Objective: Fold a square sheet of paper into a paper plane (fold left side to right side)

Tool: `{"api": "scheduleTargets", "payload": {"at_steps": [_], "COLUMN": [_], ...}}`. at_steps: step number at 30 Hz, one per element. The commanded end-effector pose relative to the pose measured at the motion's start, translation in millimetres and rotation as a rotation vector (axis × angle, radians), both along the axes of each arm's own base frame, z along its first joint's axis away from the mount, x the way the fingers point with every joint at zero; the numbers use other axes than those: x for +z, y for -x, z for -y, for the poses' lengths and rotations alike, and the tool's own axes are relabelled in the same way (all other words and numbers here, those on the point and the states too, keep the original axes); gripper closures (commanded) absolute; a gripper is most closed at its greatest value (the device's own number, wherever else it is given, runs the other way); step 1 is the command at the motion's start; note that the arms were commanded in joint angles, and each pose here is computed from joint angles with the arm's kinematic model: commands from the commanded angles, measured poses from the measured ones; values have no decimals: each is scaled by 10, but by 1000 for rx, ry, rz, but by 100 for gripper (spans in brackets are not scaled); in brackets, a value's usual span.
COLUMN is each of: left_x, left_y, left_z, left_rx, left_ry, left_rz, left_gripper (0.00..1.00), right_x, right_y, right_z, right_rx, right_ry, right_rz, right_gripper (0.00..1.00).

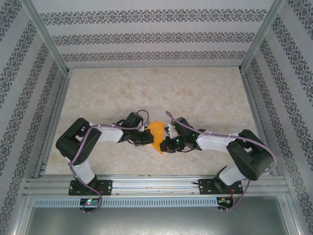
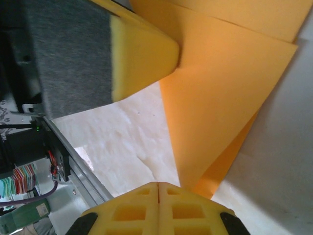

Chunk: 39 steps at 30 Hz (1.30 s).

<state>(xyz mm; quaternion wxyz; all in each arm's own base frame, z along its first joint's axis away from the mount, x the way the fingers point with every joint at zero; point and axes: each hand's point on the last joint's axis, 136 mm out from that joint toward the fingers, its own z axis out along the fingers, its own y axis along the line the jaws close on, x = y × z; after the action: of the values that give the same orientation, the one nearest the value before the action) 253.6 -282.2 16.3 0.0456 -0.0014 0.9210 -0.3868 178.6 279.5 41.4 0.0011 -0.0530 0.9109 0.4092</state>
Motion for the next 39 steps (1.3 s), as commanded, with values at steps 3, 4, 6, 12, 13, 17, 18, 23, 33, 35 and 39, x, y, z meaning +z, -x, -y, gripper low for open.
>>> {"api": "scheduleTargets", "payload": {"at_steps": [3,4,6,12,13,17,18,23,33,35,39], "left_x": [-360,-358,-357,-357,-357,-352,-352,-353,-361,-362,-366], "left_y": [138,136,135,135,137,133,133,138,141,142,142], "left_z": [-220,-219,-218,-218,-218,-215,-216,-220,-227,-227,-231], "left_rx": [33,33,33,32,31,30,29,27,28,27,28], "left_ry": [-151,-150,-150,-152,-153,-153,-154,-156,-161,-162,-163], "left_rz": [-76,-75,-75,-76,-77,-77,-76,-78,-81,-81,-80], "left_gripper": [94,94,94,94,94,94,94,94,94,94,94], "right_x": [-6,-27,-79,-175,-184,-222,-224,-254,-269,-274,-311], "right_y": [-30,-20,4,55,61,82,85,105,99,106,129], "right_z": [-100,-96,-77,-44,-40,-28,-28,-23,33,36,67], "right_rx": [5,5,3,2,3,2,2,3,-4,0,1], "right_ry": [-11,-6,7,31,32,42,43,52,87,89,107], "right_rz": [-10,-15,-27,-51,-54,-63,-64,-76,-63,-64,-73], "right_gripper": [100,100,100,100,100,100,100,100,100,100,100]}}
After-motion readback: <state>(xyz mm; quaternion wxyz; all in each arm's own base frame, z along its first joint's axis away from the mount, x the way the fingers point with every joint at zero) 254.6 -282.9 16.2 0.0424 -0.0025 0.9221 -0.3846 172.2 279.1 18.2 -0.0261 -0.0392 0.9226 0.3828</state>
